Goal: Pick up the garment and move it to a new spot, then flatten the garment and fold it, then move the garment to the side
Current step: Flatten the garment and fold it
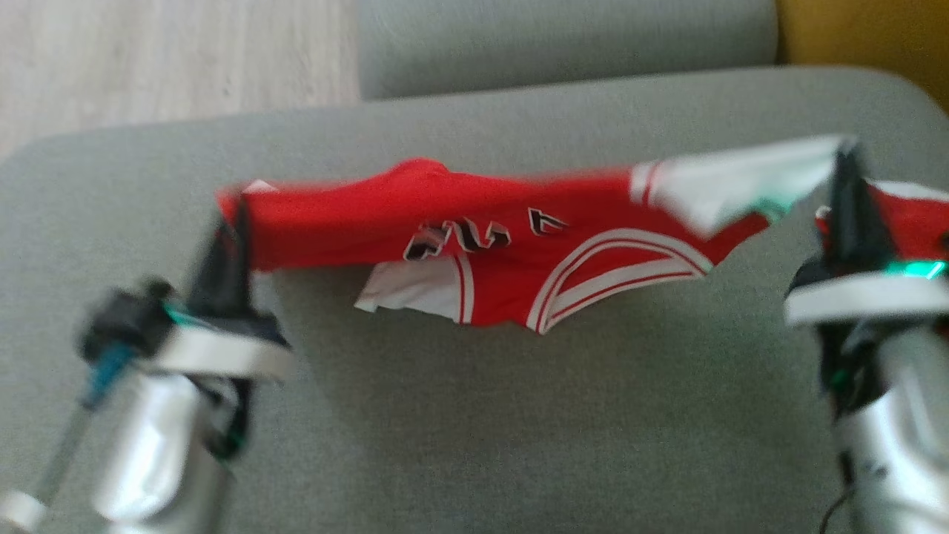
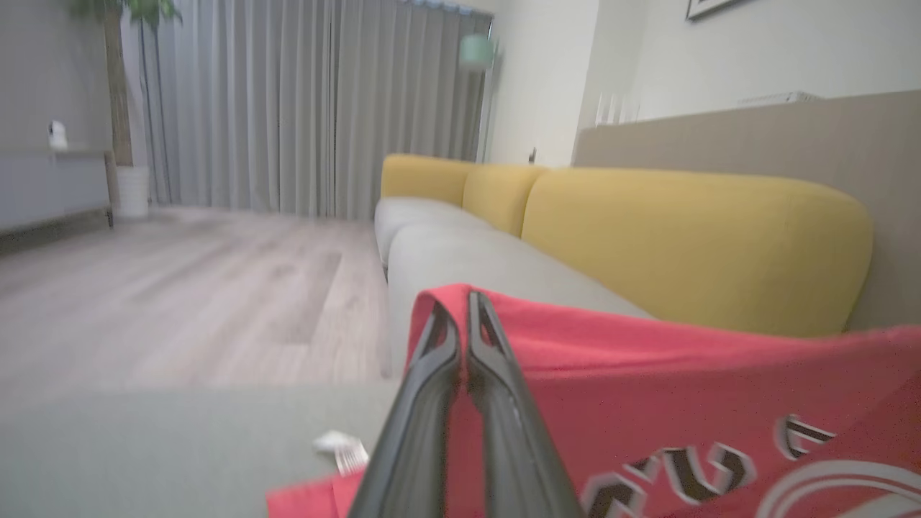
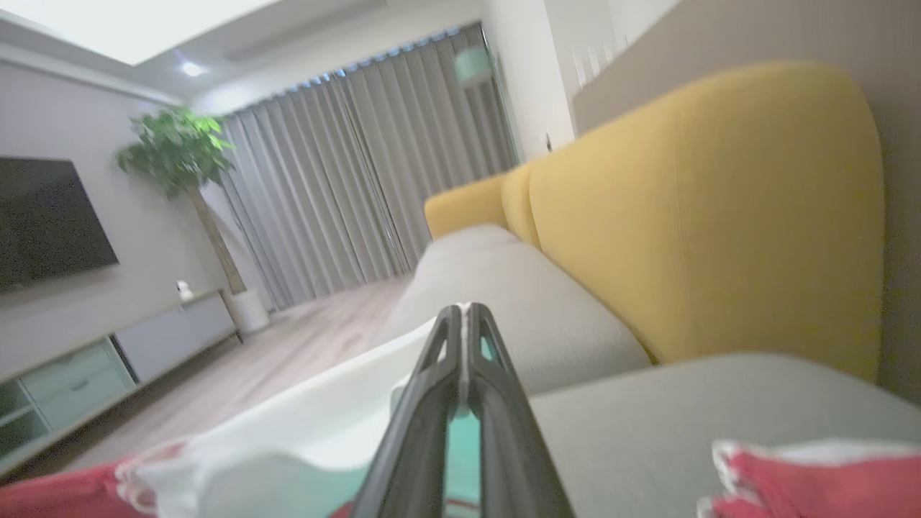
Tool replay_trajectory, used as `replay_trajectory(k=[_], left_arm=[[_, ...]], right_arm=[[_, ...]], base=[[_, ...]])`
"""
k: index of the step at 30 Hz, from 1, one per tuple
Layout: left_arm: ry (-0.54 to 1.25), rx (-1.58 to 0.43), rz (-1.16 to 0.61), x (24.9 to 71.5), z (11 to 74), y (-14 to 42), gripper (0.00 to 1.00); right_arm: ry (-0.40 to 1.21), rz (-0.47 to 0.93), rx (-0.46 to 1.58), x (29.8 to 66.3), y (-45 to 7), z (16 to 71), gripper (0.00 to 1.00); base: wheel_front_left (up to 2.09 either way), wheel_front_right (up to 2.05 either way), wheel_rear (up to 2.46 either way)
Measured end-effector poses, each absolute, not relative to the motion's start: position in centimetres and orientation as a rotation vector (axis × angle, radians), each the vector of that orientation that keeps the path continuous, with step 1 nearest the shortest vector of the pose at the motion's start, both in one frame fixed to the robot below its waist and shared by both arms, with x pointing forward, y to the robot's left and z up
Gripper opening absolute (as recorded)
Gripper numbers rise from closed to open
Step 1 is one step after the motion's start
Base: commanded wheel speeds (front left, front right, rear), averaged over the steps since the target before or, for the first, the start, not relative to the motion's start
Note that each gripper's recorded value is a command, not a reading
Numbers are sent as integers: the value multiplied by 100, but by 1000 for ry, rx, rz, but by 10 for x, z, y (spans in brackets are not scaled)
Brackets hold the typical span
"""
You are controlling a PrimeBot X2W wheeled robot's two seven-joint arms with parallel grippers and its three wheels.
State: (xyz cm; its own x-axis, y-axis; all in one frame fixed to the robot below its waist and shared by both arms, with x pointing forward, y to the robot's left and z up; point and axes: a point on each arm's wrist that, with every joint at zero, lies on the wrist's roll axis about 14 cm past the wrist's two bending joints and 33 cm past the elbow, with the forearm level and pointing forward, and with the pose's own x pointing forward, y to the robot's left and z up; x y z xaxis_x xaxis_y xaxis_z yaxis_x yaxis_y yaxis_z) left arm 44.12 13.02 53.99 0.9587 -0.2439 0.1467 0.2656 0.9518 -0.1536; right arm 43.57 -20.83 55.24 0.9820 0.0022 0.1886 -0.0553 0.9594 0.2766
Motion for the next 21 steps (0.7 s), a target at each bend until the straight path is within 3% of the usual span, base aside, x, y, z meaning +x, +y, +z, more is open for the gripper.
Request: replay_trajectory(k=[5,11,15,21], left_arm=[[-424,4,-291,443,660,154,0],[-588,156,-308,430,759,164,0],[-565,214,-310,442,773,164,0],[-464,203,-315,479,748,159,0]], right_arm=[[-398,142,263,443,-204,661,0],[-615,245,212,435,-196,783,0],[-630,256,141,444,-194,813,0],[-562,239,39,484,-190,804,0]], base=[[0,0,0],[0,0,0],[0,0,0],[0,0,0]])
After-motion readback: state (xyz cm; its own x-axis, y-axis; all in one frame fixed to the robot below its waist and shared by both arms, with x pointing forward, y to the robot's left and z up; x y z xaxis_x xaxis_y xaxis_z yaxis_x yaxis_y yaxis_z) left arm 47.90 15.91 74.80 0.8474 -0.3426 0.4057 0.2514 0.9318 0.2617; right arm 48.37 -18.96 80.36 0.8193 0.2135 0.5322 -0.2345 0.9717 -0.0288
